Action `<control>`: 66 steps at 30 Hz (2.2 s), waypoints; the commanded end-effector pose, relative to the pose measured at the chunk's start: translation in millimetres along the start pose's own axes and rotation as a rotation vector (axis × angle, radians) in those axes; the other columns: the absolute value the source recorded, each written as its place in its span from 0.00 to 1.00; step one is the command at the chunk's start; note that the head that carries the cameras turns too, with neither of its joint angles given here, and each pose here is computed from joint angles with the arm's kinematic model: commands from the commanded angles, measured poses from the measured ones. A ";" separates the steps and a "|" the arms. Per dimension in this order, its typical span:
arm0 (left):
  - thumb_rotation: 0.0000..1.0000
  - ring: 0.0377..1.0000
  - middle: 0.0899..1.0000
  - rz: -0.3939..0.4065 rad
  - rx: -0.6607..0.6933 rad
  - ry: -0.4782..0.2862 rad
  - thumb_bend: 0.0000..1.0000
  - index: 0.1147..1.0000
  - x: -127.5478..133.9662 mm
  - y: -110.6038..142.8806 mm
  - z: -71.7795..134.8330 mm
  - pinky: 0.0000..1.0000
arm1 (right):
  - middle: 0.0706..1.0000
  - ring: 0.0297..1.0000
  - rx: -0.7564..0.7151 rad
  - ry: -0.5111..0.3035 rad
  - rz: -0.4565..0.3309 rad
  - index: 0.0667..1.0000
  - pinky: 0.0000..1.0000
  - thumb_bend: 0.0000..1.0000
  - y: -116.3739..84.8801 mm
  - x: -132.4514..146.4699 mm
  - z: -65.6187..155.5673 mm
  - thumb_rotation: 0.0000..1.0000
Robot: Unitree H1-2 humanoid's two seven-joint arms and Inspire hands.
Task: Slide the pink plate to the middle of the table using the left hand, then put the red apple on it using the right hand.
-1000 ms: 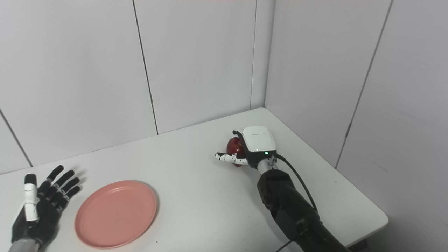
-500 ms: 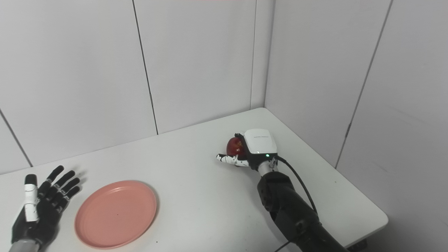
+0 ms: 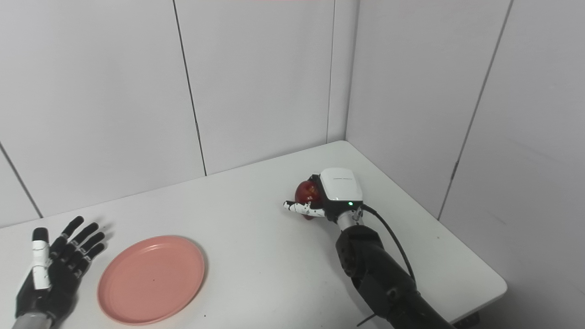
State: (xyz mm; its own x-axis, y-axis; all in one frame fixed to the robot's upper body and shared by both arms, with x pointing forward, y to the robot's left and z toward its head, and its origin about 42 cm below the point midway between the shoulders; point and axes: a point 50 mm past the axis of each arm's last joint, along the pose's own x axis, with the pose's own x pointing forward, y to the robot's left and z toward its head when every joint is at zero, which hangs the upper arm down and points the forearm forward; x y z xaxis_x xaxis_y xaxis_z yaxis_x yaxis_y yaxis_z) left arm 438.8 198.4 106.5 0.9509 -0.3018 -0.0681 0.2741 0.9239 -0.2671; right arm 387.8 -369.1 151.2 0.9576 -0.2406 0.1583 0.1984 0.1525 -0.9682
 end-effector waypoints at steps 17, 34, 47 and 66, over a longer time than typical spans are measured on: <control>0.92 0.82 0.82 0.007 0.001 0.073 0.87 0.86 -3.4 3.6 -12.5 0.88 | 0.23 0.17 0.073 -0.077 -0.082 0.45 0.14 0.51 -12.3 17.8 -1.2 0.16; 0.92 0.81 0.84 0.005 -0.003 0.075 0.84 0.85 -4.4 -0.2 -11.7 0.87 | 0.23 0.17 0.112 -0.101 -0.100 0.45 0.14 0.51 -25.7 17.6 7.6 0.16; 0.91 0.80 0.82 0.015 -0.011 0.082 0.84 0.83 -7.0 -15.9 -20.7 0.83 | 0.26 0.20 0.133 -0.200 -0.142 0.45 0.17 0.50 -48.7 16.0 22.8 0.17; 0.93 0.79 0.81 0.015 -0.017 0.083 0.82 0.84 -6.3 -18.8 -21.7 0.81 | 0.22 0.16 0.189 -0.301 -0.200 0.45 0.14 0.51 -76.0 19.5 54.3 0.16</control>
State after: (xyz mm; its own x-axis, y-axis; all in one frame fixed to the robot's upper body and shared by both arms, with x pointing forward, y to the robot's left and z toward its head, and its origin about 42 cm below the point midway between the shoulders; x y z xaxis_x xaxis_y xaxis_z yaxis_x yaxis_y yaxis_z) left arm 429.6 178.8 105.8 0.9516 -0.3003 -0.0648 0.2717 0.9212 -0.2785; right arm 391.9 -337.5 203.4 0.9460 -0.0374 0.3220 0.3175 0.3076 -0.8970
